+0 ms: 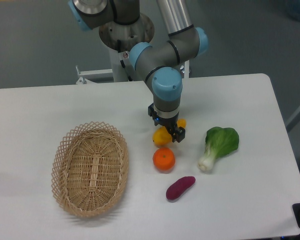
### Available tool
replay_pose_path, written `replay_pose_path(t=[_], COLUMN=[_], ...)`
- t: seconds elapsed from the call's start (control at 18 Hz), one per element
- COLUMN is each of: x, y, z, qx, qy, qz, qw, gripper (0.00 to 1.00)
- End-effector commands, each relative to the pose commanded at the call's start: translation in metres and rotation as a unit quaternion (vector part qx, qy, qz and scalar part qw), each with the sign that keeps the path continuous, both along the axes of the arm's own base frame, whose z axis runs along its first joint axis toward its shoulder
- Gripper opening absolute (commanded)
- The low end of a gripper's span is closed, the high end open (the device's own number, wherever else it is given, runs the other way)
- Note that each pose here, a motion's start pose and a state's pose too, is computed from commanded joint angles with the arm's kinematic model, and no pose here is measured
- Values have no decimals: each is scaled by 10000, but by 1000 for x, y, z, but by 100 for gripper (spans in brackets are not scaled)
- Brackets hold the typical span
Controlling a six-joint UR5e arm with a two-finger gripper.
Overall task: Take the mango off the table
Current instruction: 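Lower the gripper onto the mango and close the fingers around it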
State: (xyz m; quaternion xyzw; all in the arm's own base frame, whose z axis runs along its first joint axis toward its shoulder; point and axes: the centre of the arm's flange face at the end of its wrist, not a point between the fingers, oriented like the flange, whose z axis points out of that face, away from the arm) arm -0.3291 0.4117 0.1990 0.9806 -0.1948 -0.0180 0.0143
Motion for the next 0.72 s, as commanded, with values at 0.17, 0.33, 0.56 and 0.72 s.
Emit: replay_pose_path(t=[0.17,0.33,0.56,0.72], x=[-1,-4,-20,-35], y=[1,2,4,5], z=[4,9,49,75], qx=[22,58,319,453], qy=[30,79,350,518], qz=[-23,-30,-4,63], qw=[10000,9999,9989,9976], gripper=[55,51,52,52])
